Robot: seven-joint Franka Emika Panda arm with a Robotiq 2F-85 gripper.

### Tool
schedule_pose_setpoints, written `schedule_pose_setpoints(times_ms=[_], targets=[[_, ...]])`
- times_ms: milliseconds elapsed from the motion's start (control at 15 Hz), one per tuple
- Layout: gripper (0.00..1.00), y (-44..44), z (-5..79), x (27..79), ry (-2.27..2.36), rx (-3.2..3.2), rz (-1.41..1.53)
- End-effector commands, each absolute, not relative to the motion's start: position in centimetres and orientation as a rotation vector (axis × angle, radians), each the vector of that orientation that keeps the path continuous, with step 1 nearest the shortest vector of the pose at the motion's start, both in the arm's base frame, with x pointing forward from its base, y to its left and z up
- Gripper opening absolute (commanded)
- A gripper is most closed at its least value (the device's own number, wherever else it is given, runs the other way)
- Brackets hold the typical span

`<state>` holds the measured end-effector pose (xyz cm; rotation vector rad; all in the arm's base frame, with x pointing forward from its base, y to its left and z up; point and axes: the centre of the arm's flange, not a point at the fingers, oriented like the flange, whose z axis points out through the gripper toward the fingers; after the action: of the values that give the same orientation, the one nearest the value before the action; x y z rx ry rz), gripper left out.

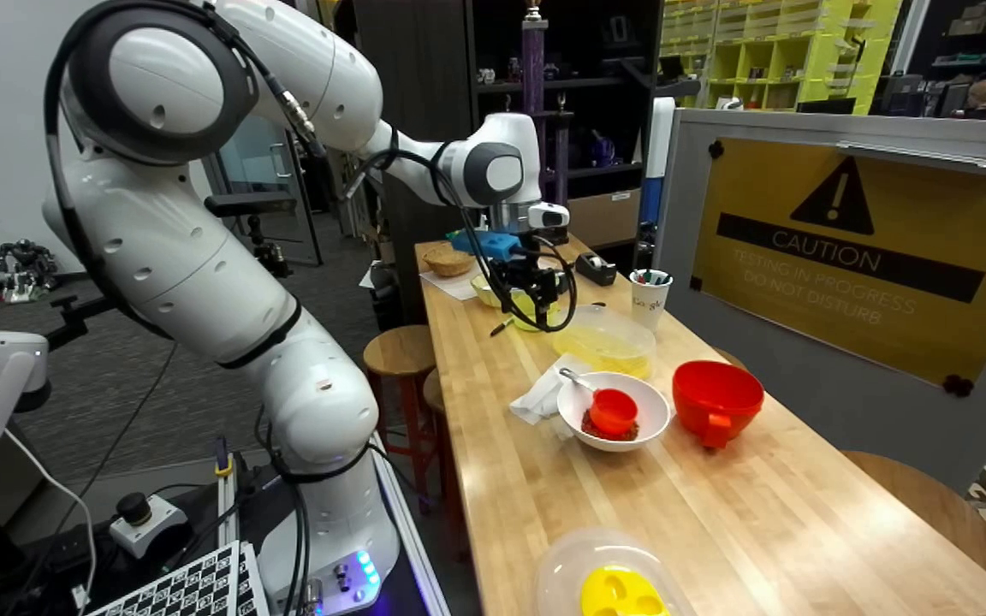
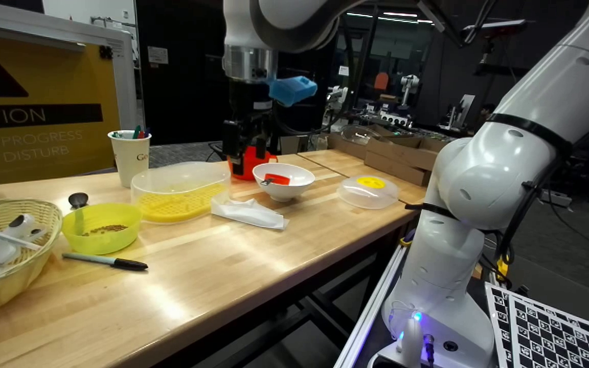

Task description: Use the white napkin to wipe the yellow container.

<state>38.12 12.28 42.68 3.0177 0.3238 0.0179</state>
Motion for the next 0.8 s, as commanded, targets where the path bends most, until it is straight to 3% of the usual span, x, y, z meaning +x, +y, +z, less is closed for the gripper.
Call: schedule_pose_setpoints(times_ms=[0, 733], targets=[[1.00, 13.9, 41.2, 37.8, 0.349, 2.996, 0.037], [1.00, 12.8, 37.2, 41.1, 0.267, 2.982, -0.040]])
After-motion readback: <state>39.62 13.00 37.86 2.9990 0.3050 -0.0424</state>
